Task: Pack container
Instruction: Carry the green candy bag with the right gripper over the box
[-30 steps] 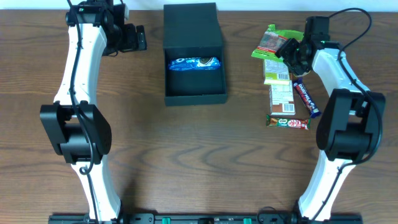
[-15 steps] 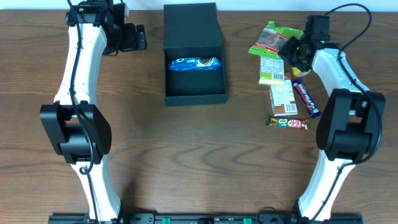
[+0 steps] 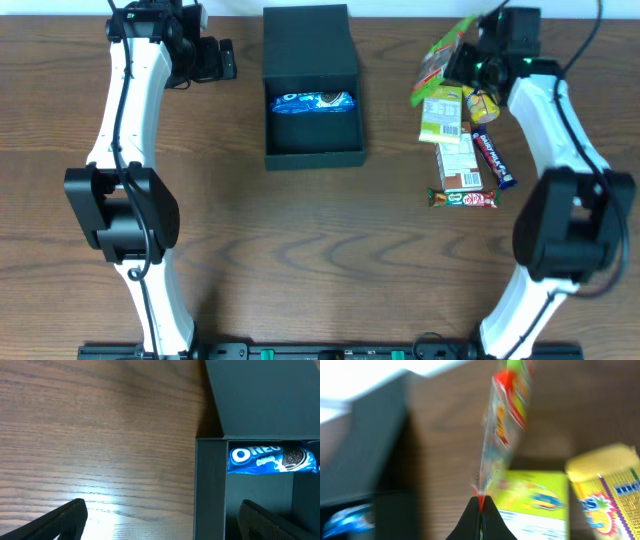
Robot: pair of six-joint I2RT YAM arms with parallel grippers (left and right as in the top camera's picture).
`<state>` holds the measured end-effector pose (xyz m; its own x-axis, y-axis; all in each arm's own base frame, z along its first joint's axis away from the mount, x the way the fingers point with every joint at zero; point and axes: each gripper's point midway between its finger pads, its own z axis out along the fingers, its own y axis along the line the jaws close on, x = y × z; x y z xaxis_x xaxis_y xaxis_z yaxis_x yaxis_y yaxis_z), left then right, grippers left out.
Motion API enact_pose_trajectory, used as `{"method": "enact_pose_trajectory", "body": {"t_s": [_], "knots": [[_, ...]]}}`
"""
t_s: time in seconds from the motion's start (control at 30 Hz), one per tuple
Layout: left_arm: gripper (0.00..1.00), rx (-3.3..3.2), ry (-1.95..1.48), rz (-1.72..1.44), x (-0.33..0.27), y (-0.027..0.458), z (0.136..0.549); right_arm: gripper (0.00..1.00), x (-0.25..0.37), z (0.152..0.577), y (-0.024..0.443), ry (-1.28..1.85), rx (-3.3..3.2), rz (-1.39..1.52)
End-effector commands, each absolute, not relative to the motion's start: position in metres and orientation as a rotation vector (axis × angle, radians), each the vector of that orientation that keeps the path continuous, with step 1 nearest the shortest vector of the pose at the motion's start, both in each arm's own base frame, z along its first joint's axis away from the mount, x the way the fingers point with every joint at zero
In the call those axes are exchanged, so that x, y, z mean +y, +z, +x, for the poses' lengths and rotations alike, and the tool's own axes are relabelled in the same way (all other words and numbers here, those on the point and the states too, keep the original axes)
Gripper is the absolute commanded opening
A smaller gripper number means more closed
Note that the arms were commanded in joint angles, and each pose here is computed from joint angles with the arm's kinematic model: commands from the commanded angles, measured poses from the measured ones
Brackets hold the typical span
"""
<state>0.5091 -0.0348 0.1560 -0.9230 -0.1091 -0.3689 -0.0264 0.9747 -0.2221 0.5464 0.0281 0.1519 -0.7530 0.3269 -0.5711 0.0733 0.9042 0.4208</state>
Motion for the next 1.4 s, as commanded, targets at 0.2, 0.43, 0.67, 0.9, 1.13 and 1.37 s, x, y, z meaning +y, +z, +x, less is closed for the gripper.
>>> {"method": "enact_pose_trajectory", "body": {"t_s": [0.2, 0.43, 0.67, 0.9, 1.13, 1.37], "knots": [[0.98, 2.728, -0.31, -0.087, -0.032, 0.15, 0.514, 0.01, 0.083, 0.518, 0.287, 0.692, 2.121, -0.046], [0.98, 2.72, -0.295, -0.18, 0.001, 0.15, 0.515, 0.01, 0.143, 0.497, 0.303, 0.843, 2.105, -0.155], [0.98, 2.721, -0.287, -0.282, 0.032, 0.149, 0.511, 0.01, 0.21, 0.477, 0.309, 0.917, 2.082, -0.301], [0.98, 2.715, -0.285, -0.311, 0.043, 0.149, 0.51, 0.01, 0.25, 0.452, 0.311, 1.0, 2.054, -0.478], [0.96, 2.709, -0.283, -0.306, 0.044, 0.15, 0.511, 0.01, 0.282, 0.425, 0.306, 1.189, 2.026, -0.65], [0.96, 2.704, -0.277, -0.333, 0.054, 0.15, 0.51, 0.01, 0.312, 0.391, 0.335, 1.482, 1.803, -0.89]]}}
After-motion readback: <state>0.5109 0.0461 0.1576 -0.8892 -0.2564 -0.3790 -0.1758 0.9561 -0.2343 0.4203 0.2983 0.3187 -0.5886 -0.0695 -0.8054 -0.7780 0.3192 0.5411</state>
